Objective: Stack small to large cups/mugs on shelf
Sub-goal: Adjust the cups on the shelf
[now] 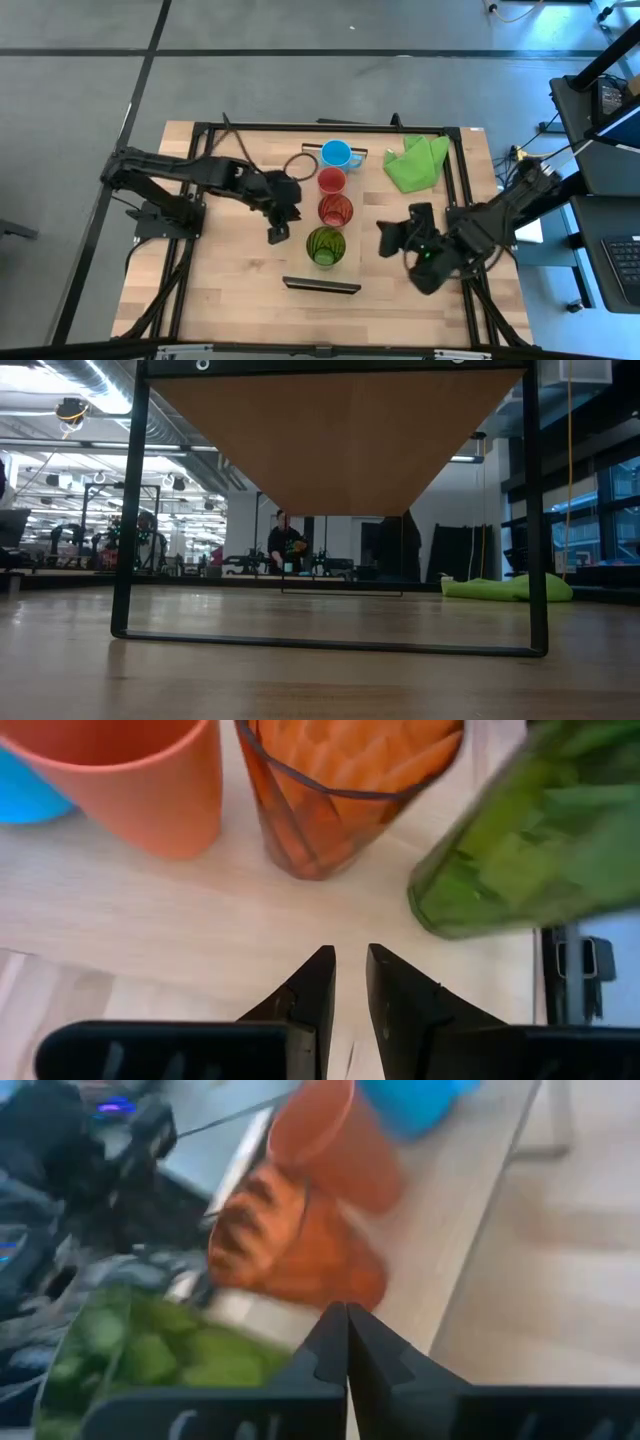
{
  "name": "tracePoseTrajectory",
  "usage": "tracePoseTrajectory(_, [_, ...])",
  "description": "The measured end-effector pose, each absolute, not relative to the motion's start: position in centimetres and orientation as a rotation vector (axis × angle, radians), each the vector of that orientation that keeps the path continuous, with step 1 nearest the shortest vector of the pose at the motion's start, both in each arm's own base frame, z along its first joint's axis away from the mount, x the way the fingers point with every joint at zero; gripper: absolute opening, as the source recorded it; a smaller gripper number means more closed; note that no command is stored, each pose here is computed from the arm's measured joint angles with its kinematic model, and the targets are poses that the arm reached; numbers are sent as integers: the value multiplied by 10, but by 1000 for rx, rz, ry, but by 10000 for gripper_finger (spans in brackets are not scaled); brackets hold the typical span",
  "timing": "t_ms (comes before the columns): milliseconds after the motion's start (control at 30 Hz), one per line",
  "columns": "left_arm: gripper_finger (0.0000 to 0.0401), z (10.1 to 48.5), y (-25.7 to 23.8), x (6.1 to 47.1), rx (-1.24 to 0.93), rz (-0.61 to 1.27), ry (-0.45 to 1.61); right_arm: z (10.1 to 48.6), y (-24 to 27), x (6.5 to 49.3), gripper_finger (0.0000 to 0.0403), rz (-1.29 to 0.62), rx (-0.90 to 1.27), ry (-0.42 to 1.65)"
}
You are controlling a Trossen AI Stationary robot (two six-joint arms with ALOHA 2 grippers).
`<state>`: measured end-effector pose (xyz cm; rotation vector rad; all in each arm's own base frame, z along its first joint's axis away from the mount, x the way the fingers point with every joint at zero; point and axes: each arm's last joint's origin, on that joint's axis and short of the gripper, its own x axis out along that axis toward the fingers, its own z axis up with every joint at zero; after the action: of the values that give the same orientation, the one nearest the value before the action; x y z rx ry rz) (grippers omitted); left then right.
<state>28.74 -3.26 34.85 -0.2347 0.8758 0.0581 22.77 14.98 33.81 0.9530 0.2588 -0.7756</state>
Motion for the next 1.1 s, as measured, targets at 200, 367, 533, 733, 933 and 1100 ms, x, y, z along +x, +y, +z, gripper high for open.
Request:
tracePoseTrajectory(200, [55, 357, -22, 243, -287, -6, 715, 274, 135, 199, 0, -578, 1134, 114])
tracePoseTrajectory(367, [55, 328, -9, 231, -409, -81, 563, 262, 116, 195, 0, -464, 1174, 28])
tracePoseTrajectory(533, [55, 299, 6, 234, -506, -104, 457, 261, 93, 205, 0, -450, 1156, 83])
tracePoseTrajectory(733, [55, 297, 17, 235, -534, -91, 392, 268, 73, 219, 0, -398, 1152, 90])
tracePoseTrajectory(933, [55, 296, 21, 237, -569, -50, 384, 262, 68, 230, 0, -343, 1180, 158])
tracePoseTrajectory(1100, [55, 297, 20, 238, -592, -12, 361, 262, 69, 238, 0, -298, 1199, 142])
